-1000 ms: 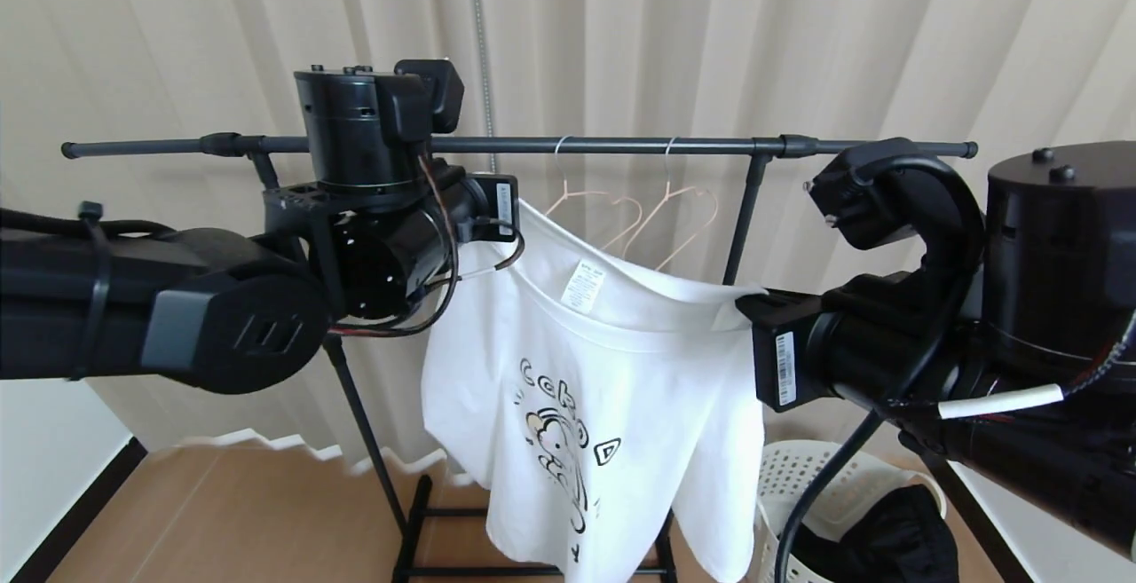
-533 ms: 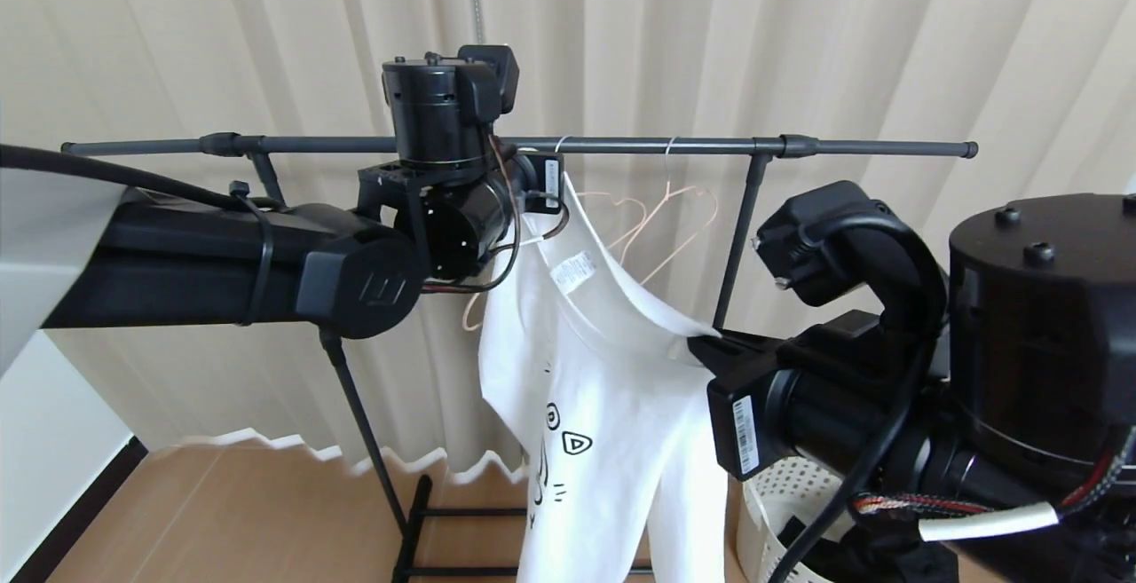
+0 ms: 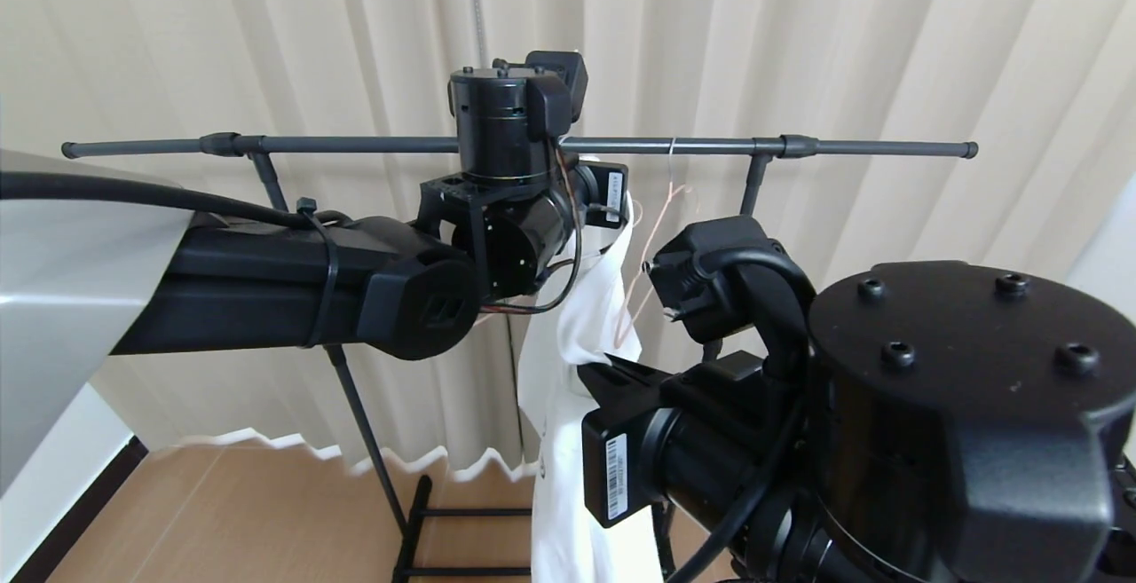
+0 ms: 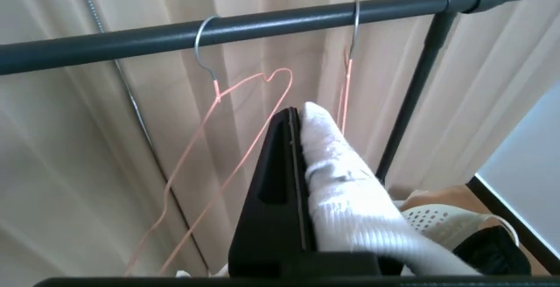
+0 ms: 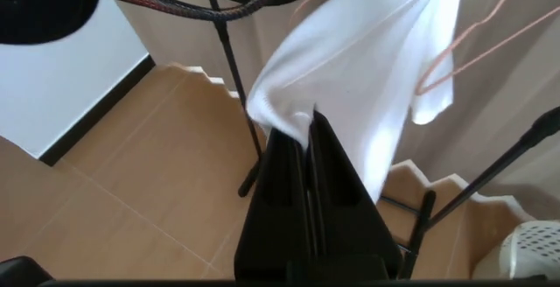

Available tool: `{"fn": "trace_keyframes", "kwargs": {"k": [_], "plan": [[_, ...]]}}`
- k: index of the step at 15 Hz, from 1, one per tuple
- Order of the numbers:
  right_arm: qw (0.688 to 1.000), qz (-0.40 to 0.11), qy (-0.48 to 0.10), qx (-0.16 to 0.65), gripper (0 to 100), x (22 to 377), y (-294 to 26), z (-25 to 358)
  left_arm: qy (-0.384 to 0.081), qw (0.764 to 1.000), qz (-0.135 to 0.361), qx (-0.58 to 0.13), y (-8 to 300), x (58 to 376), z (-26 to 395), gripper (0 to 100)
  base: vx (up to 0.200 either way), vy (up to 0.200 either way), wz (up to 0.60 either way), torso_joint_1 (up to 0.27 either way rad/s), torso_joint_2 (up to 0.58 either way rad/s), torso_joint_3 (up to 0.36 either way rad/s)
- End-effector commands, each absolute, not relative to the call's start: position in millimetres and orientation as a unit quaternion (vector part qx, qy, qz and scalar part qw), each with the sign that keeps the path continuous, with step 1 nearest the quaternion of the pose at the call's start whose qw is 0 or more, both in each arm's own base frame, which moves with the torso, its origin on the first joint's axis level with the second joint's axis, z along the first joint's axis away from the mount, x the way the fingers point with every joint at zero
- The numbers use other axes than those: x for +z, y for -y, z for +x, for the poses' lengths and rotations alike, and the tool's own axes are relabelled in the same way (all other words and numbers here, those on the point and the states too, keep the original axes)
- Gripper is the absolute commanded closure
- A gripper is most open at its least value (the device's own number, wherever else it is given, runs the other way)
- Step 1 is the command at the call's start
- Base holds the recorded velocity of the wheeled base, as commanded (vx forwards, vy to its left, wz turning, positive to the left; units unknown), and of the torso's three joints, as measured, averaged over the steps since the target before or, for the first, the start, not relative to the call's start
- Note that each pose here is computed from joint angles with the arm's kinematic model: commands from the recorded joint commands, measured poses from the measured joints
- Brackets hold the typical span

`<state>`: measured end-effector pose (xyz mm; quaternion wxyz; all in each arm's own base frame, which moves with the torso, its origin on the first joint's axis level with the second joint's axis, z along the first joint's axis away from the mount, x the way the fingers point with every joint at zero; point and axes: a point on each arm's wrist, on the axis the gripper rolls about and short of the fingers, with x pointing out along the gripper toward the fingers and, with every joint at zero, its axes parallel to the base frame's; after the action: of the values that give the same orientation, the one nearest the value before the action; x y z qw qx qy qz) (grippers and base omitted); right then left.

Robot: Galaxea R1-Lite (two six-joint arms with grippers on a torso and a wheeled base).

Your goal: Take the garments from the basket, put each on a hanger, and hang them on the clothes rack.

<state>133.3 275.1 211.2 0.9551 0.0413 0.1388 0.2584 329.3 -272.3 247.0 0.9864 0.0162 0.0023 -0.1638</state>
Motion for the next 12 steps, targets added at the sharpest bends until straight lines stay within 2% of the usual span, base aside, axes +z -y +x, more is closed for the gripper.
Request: {"fn": "trace_keyframes", "kwargs": {"k": [1, 5, 12], "plan": [[0.954, 0.040, -0.143, 0.261, 100, 207, -282, 134, -0.002, 0.986, 0.016, -0.167, 275, 247, 327, 100, 0.000, 0.000, 0.00, 0.000, 0.00, 0.000], [0.955, 0.046, -0.138, 0.259, 100, 213, -277, 134, -0.004, 0.987, 0.017, -0.159, 272, 247, 327, 100, 0.000, 0.000, 0.00, 0.000, 0.00, 0.000], [0.964, 0.030, -0.135, 0.225, 100, 213, -262, 151, 0.003, 0.990, 0.013, -0.141, 245, 264, 317, 100, 0.000, 0.000, 0.00, 0.000, 0.00, 0.000]]}}
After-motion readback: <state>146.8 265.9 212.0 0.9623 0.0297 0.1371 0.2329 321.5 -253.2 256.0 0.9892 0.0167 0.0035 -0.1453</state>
